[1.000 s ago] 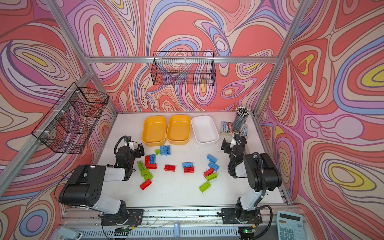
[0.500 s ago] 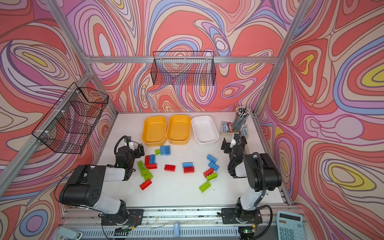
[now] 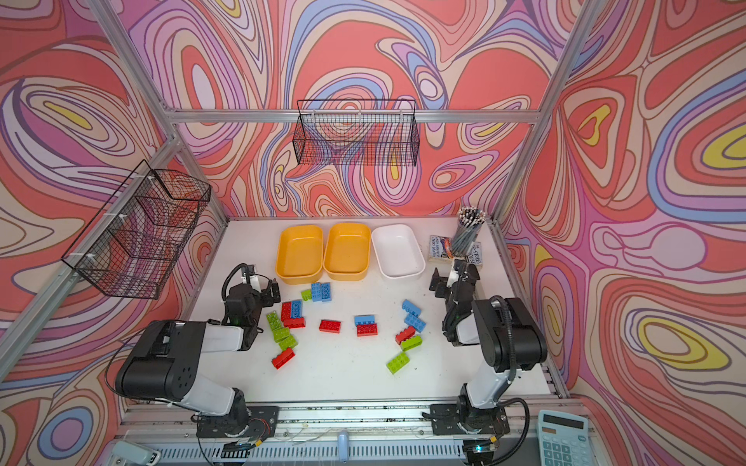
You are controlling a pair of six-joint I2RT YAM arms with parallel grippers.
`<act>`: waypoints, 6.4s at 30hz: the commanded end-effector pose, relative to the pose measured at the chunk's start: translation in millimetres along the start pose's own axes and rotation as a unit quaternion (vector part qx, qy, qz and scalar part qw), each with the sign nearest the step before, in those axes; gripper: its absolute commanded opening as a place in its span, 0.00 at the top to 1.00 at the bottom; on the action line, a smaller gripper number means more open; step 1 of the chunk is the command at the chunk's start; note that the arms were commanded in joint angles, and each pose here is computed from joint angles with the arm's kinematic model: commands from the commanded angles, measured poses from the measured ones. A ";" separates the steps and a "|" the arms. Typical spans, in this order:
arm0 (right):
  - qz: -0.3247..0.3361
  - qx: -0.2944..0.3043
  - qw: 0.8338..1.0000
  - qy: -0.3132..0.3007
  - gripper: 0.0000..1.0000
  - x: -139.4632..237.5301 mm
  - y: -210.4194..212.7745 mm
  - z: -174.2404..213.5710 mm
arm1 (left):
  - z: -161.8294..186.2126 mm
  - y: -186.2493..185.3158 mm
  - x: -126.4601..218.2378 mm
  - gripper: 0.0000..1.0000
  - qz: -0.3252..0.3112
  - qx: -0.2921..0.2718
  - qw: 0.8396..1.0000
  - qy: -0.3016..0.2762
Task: Sort the legos into containers by color
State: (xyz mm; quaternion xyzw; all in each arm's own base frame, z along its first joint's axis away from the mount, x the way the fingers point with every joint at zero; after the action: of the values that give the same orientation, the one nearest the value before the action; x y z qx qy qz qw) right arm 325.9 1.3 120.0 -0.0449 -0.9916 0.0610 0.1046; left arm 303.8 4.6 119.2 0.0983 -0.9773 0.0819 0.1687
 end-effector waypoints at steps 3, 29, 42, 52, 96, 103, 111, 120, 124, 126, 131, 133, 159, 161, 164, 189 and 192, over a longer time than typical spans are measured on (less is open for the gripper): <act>0.004 0.006 1.000 -0.010 0.02 -0.5 -0.1 -4.1 | -3.2 -1.5 -3.4 0.00 -0.003 -0.007 1.000 -0.003; 0.006 0.006 1.000 -0.007 0.02 -0.8 -0.5 -4.6 | -3.3 -1.8 -2.9 0.00 0.000 -0.008 1.000 -0.003; 0.082 -0.028 0.992 0.096 0.02 -15.6 -16.2 -46.9 | -36.8 1.8 17.6 0.01 -0.042 0.007 0.999 -0.011; 0.038 -0.016 0.978 0.205 0.08 11.8 18.3 -90.4 | -73.0 -52.7 62.8 0.00 -0.012 0.015 1.000 0.005; -0.172 0.057 0.887 0.425 0.31 33.4 118.5 -0.3 | -24.5 -181.5 158.5 0.00 0.339 -0.015 0.896 0.285; -0.170 0.059 0.879 0.441 0.46 29.1 121.5 5.2 | -28.1 -184.4 154.8 0.00 0.311 -0.023 0.900 0.304; -0.158 0.061 0.879 0.445 0.63 29.4 119.2 2.5 | -44.1 -178.5 154.2 0.00 0.250 -0.034 0.921 0.297; -0.151 0.046 0.895 0.417 0.72 31.9 115.5 -30.7 | -54.7 -179.6 154.7 0.00 0.231 -0.039 0.926 0.296; -0.155 0.037 0.906 0.393 0.73 31.5 115.2 -60.1 | -60.7 -180.4 156.2 0.00 0.233 -0.038 0.928 0.289; -0.159 0.031 0.912 0.377 0.73 29.3 116.3 -78.3 | -64.2 -180.7 157.3 0.00 0.234 -0.038 0.929 0.285; -0.169 0.020 0.926 0.337 0.73 13.8 124.0 -114.7 | -70.4 -182.0 158.6 0.00 0.238 -0.040 0.931 0.275; -0.169 0.021 0.930 0.326 0.73 0.8 130.4 -123.5 | -71.8 -182.8 158.0 0.00 0.238 -0.041 0.931 0.272; -0.140 0.027 0.937 0.319 0.28 -126.9 177.0 -110.1 | -70.3 -190.3 149.0 0.00 0.228 -0.044 0.934 0.271; -0.137 0.022 0.939 0.315 0.26 -109.7 172.0 -120.8 | -71.1 -187.2 152.8 0.00 0.231 -0.038 0.934 0.272; -0.128 0.025 0.941 0.312 0.19 -79.9 166.7 -128.4 | -69.7 -178.8 160.2 0.00 0.236 -0.023 0.932 0.273; -0.112 0.043 0.934 0.338 0.21 -86.3 166.1 -113.3 | -68.3 -138.5 183.4 0.00 0.208 0.015 0.945 0.251; -0.136 0.028 0.929 0.342 0.19 -49.1 165.7 -112.9 | -64.8 -134.8 184.3 0.00 0.202 0.016 0.945 0.257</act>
State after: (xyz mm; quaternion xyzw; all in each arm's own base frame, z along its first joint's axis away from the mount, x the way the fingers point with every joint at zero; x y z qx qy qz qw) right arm 434.9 167.8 173.2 0.0553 -0.8830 0.0795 0.4593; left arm 189.9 -150.7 265.8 -0.1426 -0.9010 0.1554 0.3791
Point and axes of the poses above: each gripper's point midway between its finger pads, its own x axis back along the fingers, its own y axis along the line the jaws close on, z = x × y, the point moved 9 cm from there along x, back along the fingers, and after that the axes turned 10 degrees about x, right-handed, at the moved point
